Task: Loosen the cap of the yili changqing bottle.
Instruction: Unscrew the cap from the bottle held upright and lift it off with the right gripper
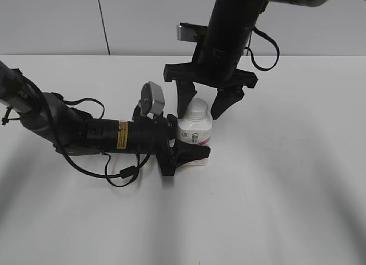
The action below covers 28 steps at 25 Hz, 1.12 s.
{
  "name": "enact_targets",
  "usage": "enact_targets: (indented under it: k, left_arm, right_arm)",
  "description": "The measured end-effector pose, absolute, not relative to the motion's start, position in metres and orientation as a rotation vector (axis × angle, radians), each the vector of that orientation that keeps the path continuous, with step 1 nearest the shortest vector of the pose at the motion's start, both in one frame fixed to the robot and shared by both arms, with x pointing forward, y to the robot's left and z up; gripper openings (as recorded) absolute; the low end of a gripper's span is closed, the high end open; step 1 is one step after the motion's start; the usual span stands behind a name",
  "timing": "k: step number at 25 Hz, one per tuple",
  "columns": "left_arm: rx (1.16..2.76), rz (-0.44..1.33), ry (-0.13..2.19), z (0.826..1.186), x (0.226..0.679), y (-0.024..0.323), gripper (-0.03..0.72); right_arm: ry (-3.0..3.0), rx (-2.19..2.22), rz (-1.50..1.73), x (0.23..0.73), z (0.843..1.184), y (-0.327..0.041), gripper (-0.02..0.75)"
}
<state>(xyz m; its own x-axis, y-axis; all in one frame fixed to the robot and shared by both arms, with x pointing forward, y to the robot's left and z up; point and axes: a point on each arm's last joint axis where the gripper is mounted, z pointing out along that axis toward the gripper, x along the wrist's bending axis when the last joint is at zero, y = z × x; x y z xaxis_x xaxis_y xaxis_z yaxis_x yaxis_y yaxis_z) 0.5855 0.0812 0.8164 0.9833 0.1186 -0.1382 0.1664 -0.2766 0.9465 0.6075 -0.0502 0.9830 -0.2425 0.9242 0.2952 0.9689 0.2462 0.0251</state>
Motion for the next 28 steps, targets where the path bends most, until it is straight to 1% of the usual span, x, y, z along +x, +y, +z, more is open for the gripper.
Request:
enact_targets:
  k: [5,13,20,28]
  left_arm:
    - [1.856,-0.047,0.207,0.8164,0.5855,0.0812,0.421]
    - [1.856,-0.047,0.207,0.8164,0.5855,0.0812,0.421]
    - [1.856,-0.047,0.207,0.8164,0.5855,0.0812,0.421]
    - [1.856,-0.047,0.207,0.8164,0.5855,0.0812,0.421]
  right_arm:
    - [-2.307,-1.777,-0.348,0.6111,0.9932,-0.0480,0.554]
    - [-2.317,-1.778,-0.349,0.6115,0.9944,-0.0485,0.552]
    - [-2.337,-1.782,-0.340,0.6122,0.9939,-0.0499,0.459]
    - [-2.338,-1.782,-0.339,0.6123,0.9939,-0.0500,0.421]
